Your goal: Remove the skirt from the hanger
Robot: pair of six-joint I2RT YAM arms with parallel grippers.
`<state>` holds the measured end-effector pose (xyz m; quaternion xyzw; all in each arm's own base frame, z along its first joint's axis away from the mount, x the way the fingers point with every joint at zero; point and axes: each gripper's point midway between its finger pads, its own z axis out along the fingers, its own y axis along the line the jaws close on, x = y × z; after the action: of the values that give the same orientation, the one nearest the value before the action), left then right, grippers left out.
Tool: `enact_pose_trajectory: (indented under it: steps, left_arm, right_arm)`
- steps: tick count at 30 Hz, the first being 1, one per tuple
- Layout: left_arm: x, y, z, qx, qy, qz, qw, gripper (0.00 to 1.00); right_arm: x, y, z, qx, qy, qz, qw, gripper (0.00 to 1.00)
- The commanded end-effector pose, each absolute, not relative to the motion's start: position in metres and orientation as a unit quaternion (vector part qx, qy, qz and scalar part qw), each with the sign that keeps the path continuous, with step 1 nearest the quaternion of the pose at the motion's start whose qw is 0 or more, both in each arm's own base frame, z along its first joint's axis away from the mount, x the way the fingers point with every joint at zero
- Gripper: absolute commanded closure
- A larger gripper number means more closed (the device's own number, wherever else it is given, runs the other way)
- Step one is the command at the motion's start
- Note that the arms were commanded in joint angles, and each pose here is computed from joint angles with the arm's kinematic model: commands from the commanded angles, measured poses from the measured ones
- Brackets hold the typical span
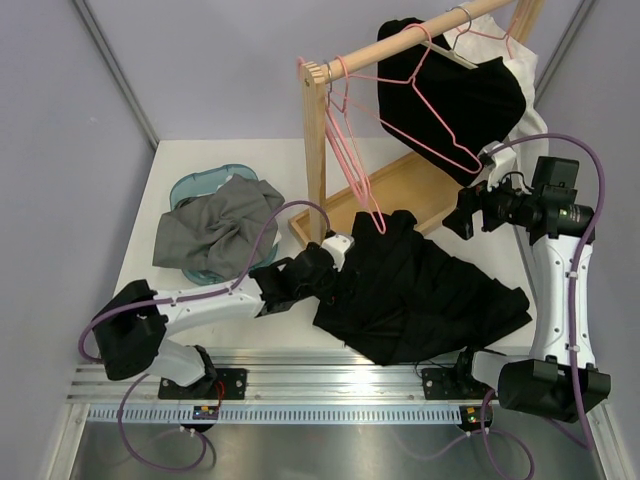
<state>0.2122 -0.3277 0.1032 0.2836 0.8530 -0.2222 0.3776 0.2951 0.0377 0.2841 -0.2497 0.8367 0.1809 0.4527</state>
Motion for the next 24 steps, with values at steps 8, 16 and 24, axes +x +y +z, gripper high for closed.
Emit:
enact_pose_trajectory:
  steps: [8, 16, 24]
  left_arm:
    - [0.2, -0.322, 0.071, 0.251, 0.878, -0.224, 0.34, 0.02]
    - [0.186, -0.327, 0.049, 0.262, 0.883, -0.251, 0.299, 0.2]
    - [0.18, -0.34, 0.048, 0.265, 0.875, -0.296, 0.278, 0.43]
  right_arm:
    - [0.296, 0.041, 0.282, -0.261, 0.825, 0.186, 0.466, 0.01]
    - [0.29, 0.047, 0.276, -0.261, 0.822, 0.203, 0.463, 0.01]
    - [0.287, 0.05, 0.27, -0.26, 0.824, 0.214, 0.457, 0.0]
